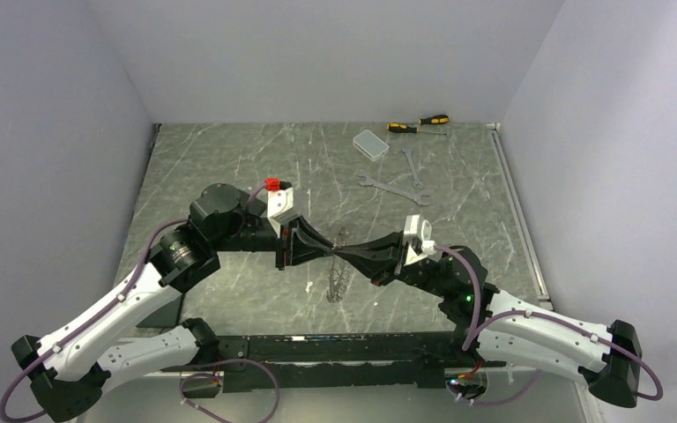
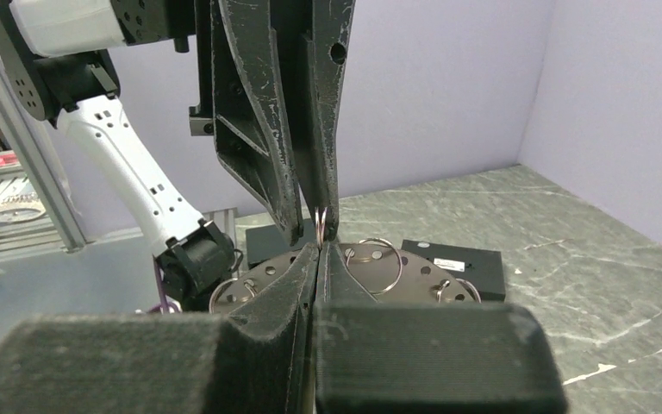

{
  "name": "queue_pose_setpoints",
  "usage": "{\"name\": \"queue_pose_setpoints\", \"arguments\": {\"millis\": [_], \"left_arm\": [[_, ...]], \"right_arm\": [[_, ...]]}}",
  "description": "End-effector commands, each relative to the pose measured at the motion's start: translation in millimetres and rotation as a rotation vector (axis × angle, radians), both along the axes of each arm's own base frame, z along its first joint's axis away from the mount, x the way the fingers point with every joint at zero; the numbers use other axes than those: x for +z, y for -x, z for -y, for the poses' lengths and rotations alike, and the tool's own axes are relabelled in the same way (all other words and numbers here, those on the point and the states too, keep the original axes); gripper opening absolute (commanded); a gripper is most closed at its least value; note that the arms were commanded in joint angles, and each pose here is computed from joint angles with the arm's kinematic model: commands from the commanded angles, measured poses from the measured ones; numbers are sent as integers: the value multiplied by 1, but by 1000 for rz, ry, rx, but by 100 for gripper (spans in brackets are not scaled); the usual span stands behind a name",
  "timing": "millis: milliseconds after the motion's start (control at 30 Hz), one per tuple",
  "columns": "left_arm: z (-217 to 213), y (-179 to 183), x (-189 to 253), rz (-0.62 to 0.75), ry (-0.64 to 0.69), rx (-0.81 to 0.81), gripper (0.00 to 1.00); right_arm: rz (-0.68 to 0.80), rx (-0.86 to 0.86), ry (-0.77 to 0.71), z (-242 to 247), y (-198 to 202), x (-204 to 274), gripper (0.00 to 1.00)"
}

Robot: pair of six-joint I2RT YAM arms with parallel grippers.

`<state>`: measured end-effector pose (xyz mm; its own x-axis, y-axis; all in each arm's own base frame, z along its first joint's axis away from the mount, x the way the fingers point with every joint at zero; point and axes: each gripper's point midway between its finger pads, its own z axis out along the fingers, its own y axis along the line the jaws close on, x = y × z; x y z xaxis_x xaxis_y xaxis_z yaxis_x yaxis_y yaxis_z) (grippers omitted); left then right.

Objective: Put the keys on the keyring

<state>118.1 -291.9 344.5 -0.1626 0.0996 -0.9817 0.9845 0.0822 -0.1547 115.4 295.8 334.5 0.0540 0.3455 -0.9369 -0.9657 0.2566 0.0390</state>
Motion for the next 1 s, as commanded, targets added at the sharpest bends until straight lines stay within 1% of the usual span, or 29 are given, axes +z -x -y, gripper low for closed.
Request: {"name": "queue_pose_setpoints", "arguments": {"millis": [0,67,167,333,400,533,733,767,800,867,900,933,967], "left_arm": [[1,7,18,85,78,-46,21],[2,7,19,88,83,-52,20],[2,8,16,84,77,-56,16],[3,7,15,84,83,-55,14],[4,8,15,81,85,-59,11],[5,6,14,66,78,-57,0],[4,2,15,67,72,-28,0],[3,1,15,72,68,-24,0],[2,0,15,81,61,-17,0],[0,-1,17,100,45,-10,0],[-1,-1,17,106,33,-9,0],[-1,-2,16,111,21,-9,0],[-2,-3,16,134,5,-12,0]], "right_arm": [[49,35,-130,6,10,45,0],[47,36,-130,5,10,46,0],[49,35,-137,6,10,47,0],[50,46,-128,4,11,47,0],[47,51,-126,2,11,46,0],[52,51,-141,4,12,48,0],[45,44,-127,5,11,46,0],[36,39,-119,5,10,45,3],[23,31,-107,5,8,43,10],[11,18,-72,5,6,38,31],[10,14,-53,6,6,35,39],[8,9,-24,7,6,30,45],[12,5,-2,8,6,27,48]]}}
